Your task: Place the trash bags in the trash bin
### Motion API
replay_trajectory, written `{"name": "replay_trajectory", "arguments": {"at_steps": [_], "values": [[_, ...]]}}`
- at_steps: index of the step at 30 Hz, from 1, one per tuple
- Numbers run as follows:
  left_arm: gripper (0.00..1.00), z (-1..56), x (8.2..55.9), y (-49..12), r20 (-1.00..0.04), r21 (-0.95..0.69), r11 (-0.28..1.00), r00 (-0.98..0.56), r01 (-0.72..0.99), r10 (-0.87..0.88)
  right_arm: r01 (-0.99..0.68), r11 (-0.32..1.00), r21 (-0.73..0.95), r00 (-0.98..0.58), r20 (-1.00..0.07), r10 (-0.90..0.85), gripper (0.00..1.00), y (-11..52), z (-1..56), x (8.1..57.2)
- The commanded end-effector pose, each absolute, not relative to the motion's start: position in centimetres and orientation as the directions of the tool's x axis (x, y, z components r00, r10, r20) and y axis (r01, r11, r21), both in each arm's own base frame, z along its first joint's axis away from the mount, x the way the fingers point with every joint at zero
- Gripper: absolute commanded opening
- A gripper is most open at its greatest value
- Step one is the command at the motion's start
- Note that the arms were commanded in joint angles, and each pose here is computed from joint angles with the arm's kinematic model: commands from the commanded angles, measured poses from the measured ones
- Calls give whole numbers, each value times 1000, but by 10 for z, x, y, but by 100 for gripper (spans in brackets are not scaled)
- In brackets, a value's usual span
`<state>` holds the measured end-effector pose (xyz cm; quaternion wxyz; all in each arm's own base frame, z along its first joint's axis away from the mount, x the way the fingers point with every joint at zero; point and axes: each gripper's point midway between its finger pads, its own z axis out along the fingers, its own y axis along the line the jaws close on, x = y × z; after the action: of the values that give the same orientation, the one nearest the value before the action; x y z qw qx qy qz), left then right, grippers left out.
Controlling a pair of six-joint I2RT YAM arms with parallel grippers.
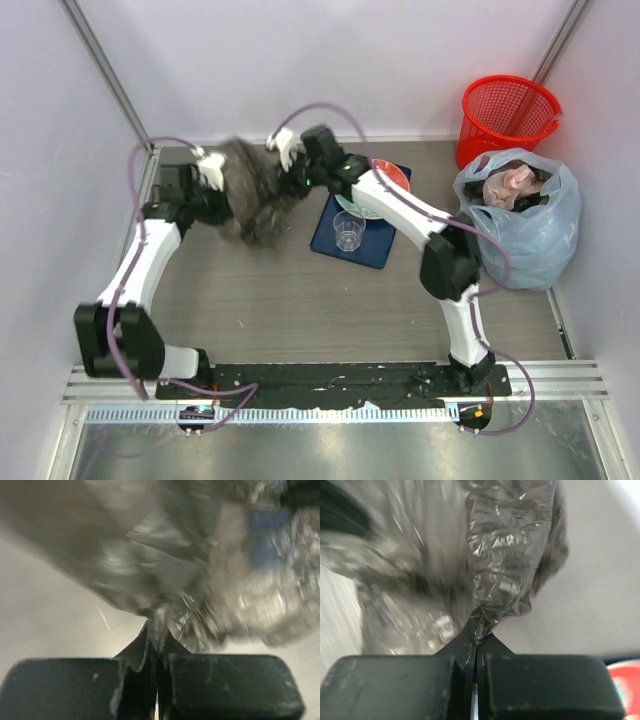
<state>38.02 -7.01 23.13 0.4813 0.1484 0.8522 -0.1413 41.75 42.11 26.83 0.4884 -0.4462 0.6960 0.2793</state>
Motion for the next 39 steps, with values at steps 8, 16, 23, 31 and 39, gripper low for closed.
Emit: {"name": "replay_trajectory", "arguments": {"at_steps": [8, 16, 23, 31, 39], "values": [[0, 334, 399, -95, -860, -280, 874, -508, 397, -45, -864, 470, 179, -240, -968, -72, 1, 422, 366, 446], [0, 567, 312, -101, -888, 103, 864, 436, 492, -143, -932, 343, -116, 234, -916, 327, 1, 365, 521, 355], [0, 185, 298, -93, -716, -1, 807, -563, 591, 412, -943, 315, -106, -148, -714, -684, 1, 364, 170, 373], [0, 224, 249, -119, -713, -185, 722, -597, 667, 368, -981, 90, 169, -187, -744, -641, 1, 384, 225, 280], [0, 452, 319, -105, -979, -161, 857, -192, 490, -74, -969, 202, 144, -156, -987, -45, 1, 398, 459, 344]]}}
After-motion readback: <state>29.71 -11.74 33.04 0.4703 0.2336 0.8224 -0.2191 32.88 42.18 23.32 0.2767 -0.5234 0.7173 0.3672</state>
